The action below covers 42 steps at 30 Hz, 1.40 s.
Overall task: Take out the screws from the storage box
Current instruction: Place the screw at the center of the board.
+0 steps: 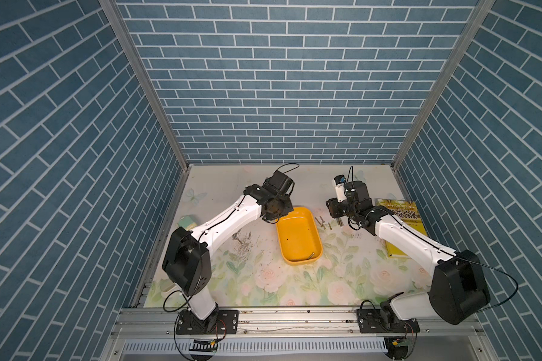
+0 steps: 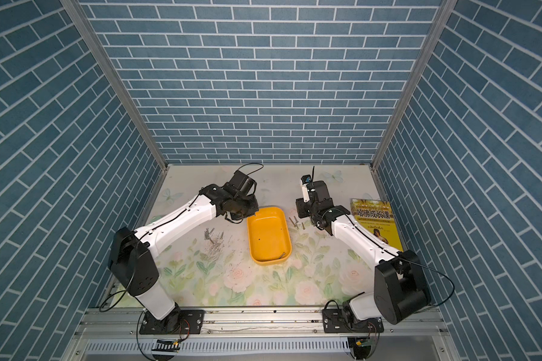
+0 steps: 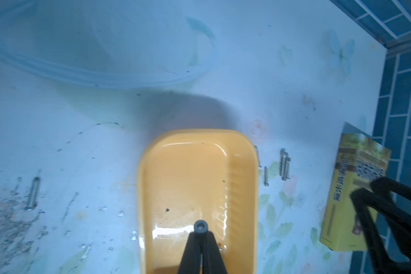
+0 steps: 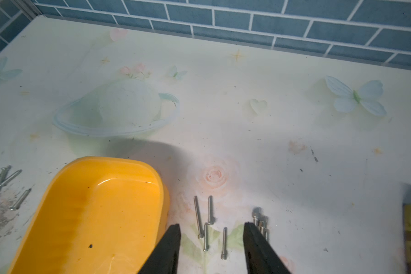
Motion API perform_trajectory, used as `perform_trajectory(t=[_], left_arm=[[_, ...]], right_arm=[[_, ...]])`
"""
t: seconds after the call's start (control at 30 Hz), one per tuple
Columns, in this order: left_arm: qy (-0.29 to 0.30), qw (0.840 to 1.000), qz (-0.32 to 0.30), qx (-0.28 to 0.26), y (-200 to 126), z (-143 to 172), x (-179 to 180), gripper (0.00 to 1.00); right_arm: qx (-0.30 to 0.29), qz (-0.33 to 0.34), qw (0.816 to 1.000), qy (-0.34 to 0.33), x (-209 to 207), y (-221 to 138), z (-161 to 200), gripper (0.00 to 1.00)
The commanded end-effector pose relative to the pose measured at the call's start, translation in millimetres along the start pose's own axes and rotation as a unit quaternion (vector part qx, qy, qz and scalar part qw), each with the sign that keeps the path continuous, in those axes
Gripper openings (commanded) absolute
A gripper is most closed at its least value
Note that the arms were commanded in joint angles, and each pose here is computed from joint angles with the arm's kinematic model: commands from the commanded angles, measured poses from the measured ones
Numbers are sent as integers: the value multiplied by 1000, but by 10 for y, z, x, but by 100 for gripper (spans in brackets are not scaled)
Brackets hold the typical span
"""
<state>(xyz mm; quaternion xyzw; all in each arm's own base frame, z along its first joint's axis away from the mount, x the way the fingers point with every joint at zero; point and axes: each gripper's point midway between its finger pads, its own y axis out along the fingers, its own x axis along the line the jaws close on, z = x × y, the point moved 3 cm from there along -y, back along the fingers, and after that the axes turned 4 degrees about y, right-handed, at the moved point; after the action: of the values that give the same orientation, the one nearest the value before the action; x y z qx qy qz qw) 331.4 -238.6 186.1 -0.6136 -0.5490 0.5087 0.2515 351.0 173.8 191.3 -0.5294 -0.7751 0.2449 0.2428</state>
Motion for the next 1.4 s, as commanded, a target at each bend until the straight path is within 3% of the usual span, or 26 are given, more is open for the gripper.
perform_trajectory(t=[0.0, 0.1, 0.27, 0.47, 0.53, 0.77, 0.97, 1.03, 1.17, 1.3, 1.37], left_arm=[[-4, 998, -55, -4, 97, 35, 469, 0], [-9, 997, -78, -5, 194, 25, 786, 0], [0, 992, -124, -14, 356, 21, 1129, 0], [-5, 988, -152, 13, 675, 91, 1377, 0], [-5, 987, -161, 20, 775, 110, 1425, 0], [8, 986, -169, 10, 915, 35, 1430, 0], [11, 982, -185, 26, 1013, 130, 1519, 2], [11, 982, -186, 29, 1029, 153, 1538, 10], [9, 985, -175, 10, 942, 66, 1470, 47], [8, 986, -157, -52, 653, -193, 1329, 99], [12, 984, -147, -100, 438, -357, 1252, 100]], right_arm=[[-47, 45, 998, 23, -174, -131, -199, 53], [-82, 105, 990, 36, -379, -208, -221, 55], [-171, 135, 974, 58, -589, -431, -188, 60], [-144, 230, 959, 77, -902, -405, 54, 63], [-136, 267, 949, 95, -1021, -398, 162, 70], [-163, 255, 949, 86, -1053, -455, 310, 91], [-164, 262, 948, 71, -1081, -469, 381, 93], [-168, 258, 949, 72, -1084, -471, 377, 94], [-184, 246, 949, 77, -1084, -488, 370, 100], [-215, 333, 910, 122, -1350, -667, 470, 100], [-234, 344, 903, 108, -1410, -700, 515, 100]])
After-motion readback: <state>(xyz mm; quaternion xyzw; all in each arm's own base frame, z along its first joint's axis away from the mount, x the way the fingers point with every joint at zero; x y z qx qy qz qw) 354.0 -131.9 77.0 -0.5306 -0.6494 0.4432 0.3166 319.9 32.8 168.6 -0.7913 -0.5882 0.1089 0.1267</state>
